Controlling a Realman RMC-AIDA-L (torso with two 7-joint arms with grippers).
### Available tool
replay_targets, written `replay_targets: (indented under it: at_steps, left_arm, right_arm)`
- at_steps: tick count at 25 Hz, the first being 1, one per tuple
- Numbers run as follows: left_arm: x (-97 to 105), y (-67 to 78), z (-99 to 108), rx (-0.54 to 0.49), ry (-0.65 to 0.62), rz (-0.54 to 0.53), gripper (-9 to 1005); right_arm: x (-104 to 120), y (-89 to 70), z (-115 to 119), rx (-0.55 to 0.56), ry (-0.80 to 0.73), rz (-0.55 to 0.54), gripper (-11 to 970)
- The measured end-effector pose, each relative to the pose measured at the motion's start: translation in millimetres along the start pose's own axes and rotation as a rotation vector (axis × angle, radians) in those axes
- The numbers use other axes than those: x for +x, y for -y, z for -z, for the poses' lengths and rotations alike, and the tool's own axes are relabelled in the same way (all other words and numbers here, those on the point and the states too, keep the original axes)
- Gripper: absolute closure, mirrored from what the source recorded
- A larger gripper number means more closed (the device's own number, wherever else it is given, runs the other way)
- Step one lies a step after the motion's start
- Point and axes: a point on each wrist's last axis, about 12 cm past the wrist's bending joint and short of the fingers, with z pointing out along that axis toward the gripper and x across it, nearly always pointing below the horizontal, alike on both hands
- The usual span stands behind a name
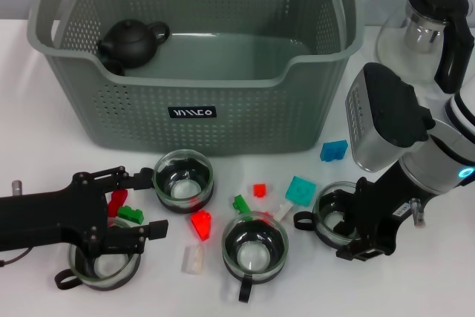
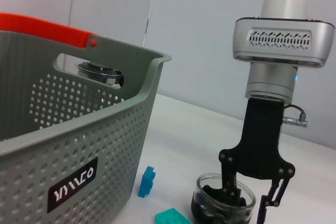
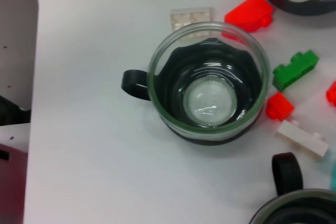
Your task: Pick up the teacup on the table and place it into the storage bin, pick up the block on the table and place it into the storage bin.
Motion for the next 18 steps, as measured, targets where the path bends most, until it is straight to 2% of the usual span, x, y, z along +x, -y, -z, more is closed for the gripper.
replay_targets:
  at_steps: [4,6,12,18]
  left_arm:
    - [0,-0.6,0,-0.006,-0.002,0.000,137]
    - [1,-0.9,0,-0.009,-0.004,0.000,137]
    - [1,-1.0,0,-0.011,-0.004,0.001,137]
    - [0,-1.2,0,-0.009,-0.004,0.000,136]
  right_arm:
    - [0,-0.9,0,-0.007,-0.003,0.002,466]
    - [0,-1.4,-1,-0.010,-0.006,0.004,715]
    - [-1,-2.4,0,-0.013,0.001,0.006,886]
    - [-1,-4.6,16,-0.036,0.041,0.005,888]
